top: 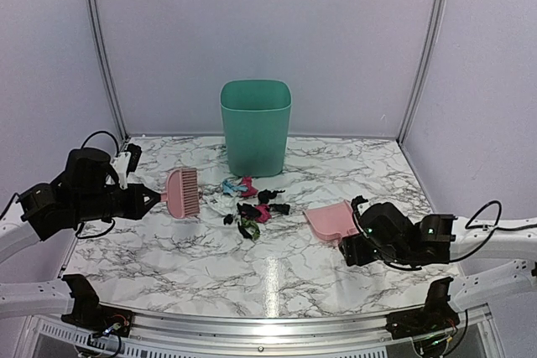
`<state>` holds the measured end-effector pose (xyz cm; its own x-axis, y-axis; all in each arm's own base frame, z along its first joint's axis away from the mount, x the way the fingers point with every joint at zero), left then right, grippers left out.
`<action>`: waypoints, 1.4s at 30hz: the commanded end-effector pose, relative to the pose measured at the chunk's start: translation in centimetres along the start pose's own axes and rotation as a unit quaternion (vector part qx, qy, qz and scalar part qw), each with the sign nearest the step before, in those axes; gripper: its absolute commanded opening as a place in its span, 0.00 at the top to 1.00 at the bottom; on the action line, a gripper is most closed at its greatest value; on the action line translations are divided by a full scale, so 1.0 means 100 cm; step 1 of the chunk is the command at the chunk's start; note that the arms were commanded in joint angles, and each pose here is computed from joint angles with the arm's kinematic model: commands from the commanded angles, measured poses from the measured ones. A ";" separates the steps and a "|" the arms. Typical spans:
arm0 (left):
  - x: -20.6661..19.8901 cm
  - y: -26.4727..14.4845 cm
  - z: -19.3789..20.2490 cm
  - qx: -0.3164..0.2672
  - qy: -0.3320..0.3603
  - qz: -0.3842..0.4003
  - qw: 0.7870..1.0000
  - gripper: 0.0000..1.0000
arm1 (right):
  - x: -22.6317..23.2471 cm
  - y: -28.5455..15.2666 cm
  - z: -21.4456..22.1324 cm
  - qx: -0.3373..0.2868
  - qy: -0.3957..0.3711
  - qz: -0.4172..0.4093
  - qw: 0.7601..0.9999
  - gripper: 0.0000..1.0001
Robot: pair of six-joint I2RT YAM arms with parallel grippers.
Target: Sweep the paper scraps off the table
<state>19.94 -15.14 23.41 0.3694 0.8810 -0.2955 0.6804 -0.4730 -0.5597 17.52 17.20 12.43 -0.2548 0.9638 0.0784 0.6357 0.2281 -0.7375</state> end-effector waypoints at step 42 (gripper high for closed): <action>0.013 -0.040 -0.010 -0.056 0.012 -0.033 0.998 1.00 | 0.005 0.045 0.004 -0.103 0.079 0.007 0.992 0.57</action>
<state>18.29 -12.29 25.36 0.3349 0.9079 -0.2521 0.7548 -0.4186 -0.5051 19.10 18.76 7.75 -0.1797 0.9702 0.1628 0.7027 0.2424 -0.6689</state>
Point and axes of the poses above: each gripper's point midway between its finger pads, its own y axis out along the fingers, its own x axis along the line the jaws close on, z = x × y, the point moved 4 cm from there along -y, back along the fingers, and after that the axes turned 3 degrees about y, right-handed, at the moved point
